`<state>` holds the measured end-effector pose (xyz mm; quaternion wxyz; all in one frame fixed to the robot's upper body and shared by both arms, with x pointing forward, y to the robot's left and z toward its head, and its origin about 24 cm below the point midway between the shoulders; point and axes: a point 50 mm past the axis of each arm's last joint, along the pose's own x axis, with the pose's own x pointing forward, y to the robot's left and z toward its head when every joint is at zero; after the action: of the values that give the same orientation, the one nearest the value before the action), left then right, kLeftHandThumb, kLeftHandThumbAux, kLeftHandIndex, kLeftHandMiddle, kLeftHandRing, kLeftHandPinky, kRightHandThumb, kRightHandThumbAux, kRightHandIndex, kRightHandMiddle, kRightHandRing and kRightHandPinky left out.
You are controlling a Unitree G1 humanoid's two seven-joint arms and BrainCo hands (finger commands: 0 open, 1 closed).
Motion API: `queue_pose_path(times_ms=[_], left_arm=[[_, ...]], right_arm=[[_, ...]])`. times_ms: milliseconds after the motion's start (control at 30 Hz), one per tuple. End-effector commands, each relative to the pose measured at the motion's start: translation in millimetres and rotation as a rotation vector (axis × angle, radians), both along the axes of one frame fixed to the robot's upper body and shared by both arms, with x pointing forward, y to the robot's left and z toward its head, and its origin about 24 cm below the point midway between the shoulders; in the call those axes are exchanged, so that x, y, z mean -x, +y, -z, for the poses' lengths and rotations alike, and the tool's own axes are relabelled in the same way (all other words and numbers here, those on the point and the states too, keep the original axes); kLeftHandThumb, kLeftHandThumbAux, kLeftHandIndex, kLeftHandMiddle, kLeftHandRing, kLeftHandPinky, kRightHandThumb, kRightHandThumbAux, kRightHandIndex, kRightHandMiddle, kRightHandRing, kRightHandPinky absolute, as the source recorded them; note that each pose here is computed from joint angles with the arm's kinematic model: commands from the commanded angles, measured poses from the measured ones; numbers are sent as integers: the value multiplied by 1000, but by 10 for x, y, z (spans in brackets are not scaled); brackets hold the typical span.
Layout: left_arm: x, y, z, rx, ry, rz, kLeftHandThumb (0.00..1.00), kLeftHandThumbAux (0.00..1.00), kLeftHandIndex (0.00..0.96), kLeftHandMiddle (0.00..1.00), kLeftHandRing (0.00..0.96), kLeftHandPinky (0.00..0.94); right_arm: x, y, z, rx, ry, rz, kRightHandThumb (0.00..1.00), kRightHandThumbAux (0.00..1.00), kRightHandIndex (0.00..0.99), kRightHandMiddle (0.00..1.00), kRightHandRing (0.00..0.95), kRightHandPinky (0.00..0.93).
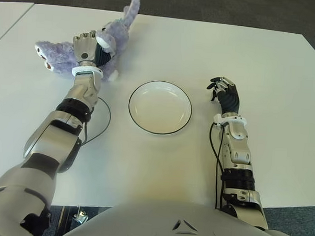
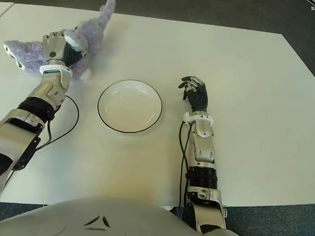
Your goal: Put the doll into the plate.
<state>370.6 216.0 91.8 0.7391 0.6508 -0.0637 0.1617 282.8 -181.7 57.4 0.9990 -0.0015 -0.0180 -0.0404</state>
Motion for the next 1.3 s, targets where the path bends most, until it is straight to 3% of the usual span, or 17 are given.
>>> queue_pose_path(times_ms=[33, 233, 367, 533, 967, 1300], left_arm=[[52, 6, 148, 50, 37, 19, 999, 674, 502, 363, 439, 542], [48, 8, 151, 147, 33, 27, 1000, 673, 704, 402, 409, 505], [38, -3, 144, 179, 28, 39, 1000, 670, 761, 402, 426, 515], [22, -33, 119, 245, 33, 63, 1000, 659, 788, 473, 529, 447], [36, -110, -63, 349, 1, 136, 1000, 658, 838, 506, 481, 427], [106, -217, -288, 374, -135, 222, 1000, 656, 852, 504, 496, 433]], right_arm=[[193, -24, 348, -25, 146, 26, 848, 675, 424, 587, 770, 736], [199, -16, 345, -33, 153, 34, 848, 675, 424, 588, 768, 736], [192, -13, 345, -36, 163, 41, 848, 675, 424, 588, 766, 732], [192, -5, 345, -35, 168, 45, 848, 675, 425, 588, 765, 739], [190, -3, 358, -35, 166, 38, 848, 675, 425, 586, 766, 736], [184, 4, 363, -29, 170, 29, 848, 675, 424, 586, 765, 732]])
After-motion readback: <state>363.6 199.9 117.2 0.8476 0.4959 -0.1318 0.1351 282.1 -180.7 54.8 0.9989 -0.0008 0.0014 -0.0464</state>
